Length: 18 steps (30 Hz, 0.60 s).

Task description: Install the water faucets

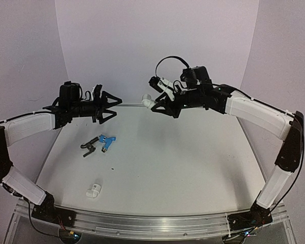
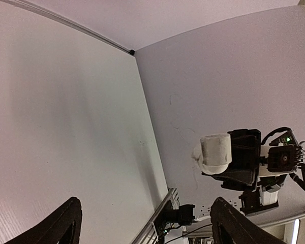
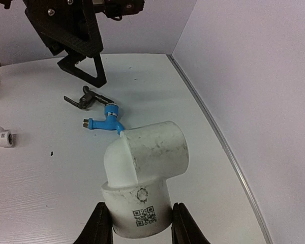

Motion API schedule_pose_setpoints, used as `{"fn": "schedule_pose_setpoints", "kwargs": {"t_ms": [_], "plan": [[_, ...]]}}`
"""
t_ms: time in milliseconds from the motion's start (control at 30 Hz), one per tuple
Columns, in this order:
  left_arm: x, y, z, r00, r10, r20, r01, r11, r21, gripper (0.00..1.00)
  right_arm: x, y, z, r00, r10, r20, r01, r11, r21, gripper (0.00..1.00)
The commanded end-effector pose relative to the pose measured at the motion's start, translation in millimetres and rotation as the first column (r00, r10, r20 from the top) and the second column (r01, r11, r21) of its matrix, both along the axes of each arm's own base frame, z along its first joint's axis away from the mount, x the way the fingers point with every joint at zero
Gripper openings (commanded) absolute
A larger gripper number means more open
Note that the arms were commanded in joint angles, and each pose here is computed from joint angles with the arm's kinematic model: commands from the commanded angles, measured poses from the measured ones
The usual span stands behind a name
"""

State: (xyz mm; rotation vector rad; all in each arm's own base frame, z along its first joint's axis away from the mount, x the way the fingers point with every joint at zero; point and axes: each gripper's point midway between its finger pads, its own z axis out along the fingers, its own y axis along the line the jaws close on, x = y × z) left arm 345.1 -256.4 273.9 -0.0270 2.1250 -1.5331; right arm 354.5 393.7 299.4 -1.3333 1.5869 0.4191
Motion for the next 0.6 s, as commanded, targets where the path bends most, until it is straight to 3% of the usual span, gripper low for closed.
{"fn": "schedule_pose_setpoints", "kwargs": {"t_ms": [0,567], "plan": [[-10,-43,56,0.977,-0.157,0.145,0.171,0.981,-0.092,0.84,-6,10,17,1.000,-0.010,-0.020,0.012,0.994,0.107,0.11],[-25,-110,50,0.940,-0.319,0.118,0.319,0.947,0.015,0.75,-10,14,16,0.999,0.015,-0.032,-0.010,0.988,0.151,0.12]]}}
